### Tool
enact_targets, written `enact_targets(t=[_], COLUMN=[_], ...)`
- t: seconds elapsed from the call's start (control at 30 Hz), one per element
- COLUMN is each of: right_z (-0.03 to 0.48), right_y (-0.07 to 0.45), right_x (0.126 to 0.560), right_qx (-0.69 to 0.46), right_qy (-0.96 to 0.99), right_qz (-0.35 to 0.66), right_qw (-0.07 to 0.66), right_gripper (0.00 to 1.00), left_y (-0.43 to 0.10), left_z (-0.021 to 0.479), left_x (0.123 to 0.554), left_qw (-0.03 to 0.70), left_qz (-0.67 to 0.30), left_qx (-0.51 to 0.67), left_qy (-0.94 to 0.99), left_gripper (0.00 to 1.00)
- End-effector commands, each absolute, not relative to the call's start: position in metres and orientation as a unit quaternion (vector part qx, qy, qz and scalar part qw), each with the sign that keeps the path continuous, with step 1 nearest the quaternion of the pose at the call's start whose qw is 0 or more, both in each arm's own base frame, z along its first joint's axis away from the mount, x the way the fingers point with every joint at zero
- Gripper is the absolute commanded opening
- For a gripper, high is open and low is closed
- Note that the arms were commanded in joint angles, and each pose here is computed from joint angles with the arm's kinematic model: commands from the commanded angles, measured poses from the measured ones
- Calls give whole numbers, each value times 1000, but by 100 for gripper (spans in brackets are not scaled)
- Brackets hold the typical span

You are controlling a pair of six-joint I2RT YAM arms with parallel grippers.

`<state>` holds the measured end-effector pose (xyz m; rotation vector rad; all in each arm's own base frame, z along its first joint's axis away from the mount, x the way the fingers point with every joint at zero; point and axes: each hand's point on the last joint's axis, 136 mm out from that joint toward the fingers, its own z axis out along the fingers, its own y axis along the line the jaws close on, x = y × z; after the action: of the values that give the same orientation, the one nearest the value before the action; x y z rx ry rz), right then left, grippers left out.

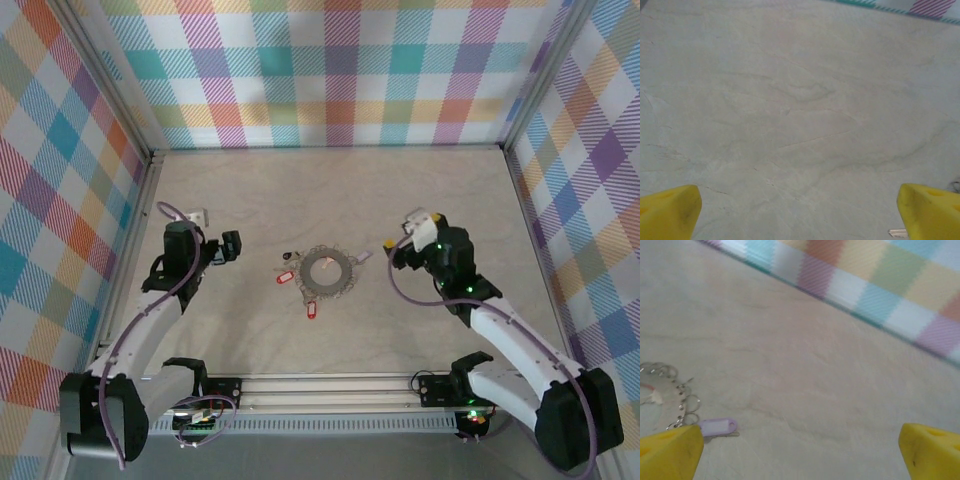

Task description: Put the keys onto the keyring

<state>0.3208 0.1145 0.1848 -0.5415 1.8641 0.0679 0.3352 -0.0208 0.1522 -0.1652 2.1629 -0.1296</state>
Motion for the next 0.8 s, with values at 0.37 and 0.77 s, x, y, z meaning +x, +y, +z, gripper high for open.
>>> enact_targets(t=[0.37,0.77], right_z=[130,95], right_y=[35,13], right_x=[354,394], right_qx=[-23,6], right_qy=[788,816], right_qz=[66,67], right_qw=[612,574], right_gripper=[100,100], left_y=[-3,-28], left_z=[93,86], left_x=[366,402], left_qw=[484,527], left_qz=[19,-14], left_qx=[-61,7], left_qy=[873,850], left_gripper=[100,100])
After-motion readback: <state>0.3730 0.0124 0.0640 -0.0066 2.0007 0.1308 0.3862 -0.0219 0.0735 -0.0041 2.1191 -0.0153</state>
